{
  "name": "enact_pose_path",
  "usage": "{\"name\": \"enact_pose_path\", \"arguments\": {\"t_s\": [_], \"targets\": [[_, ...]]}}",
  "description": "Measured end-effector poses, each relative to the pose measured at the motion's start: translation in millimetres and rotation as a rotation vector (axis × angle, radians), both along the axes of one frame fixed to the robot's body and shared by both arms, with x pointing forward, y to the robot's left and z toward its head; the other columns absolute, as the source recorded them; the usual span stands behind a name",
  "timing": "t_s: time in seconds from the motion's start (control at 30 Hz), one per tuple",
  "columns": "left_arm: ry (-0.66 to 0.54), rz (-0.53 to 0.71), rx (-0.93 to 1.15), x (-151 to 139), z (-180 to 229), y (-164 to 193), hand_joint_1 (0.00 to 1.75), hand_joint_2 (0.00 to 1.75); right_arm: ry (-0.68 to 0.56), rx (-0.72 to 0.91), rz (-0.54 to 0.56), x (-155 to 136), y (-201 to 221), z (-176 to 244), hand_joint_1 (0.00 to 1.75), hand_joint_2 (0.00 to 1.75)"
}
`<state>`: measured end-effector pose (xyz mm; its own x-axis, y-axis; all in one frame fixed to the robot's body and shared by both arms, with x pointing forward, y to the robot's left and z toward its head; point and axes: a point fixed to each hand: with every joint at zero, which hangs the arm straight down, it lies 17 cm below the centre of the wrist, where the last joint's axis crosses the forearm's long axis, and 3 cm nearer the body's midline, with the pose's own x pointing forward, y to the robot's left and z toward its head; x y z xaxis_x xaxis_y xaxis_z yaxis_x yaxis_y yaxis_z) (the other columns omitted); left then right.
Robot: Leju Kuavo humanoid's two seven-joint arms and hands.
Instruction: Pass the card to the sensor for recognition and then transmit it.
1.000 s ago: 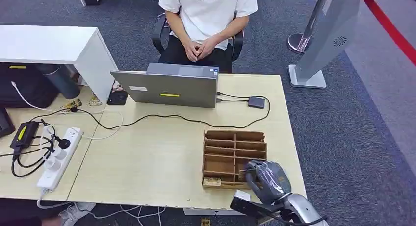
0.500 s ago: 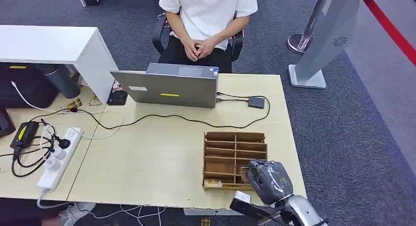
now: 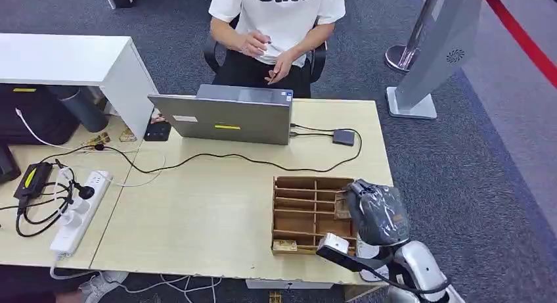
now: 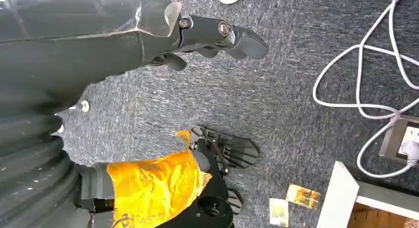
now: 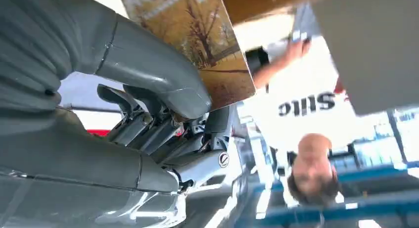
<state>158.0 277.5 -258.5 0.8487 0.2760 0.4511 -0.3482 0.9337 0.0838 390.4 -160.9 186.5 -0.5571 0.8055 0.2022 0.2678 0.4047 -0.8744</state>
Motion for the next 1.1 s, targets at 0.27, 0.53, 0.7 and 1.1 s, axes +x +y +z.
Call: {"name": "enact_pose_path", "arguments": {"t_s": [0.27,0.53,0.7,1.1], "targets": [[-0.007,-0.027,-0.002,3.2,1.0,-3.5,0.00,1.75,-0.114,0.088,-0.031,31.4,-22.8,67.1,1.75,1.75],[-0.005,-0.138,-0.018,25.8,5.9,-21.2,0.00,1.75,-0.056,0.152,-0.046,148.8,-39.0,163.1,1.75,1.75],[0.001,-0.213,-0.022,36.8,8.8,-32.6,0.00,1.75,0.012,0.154,-0.152,210.5,-44.7,190.6,1.75,1.75],[-0.012,-0.325,-0.036,58.6,17.3,-56.9,0.00,1.75,0.223,0.219,-0.292,280.3,-48.3,207.3,1.75,1.75]]}}
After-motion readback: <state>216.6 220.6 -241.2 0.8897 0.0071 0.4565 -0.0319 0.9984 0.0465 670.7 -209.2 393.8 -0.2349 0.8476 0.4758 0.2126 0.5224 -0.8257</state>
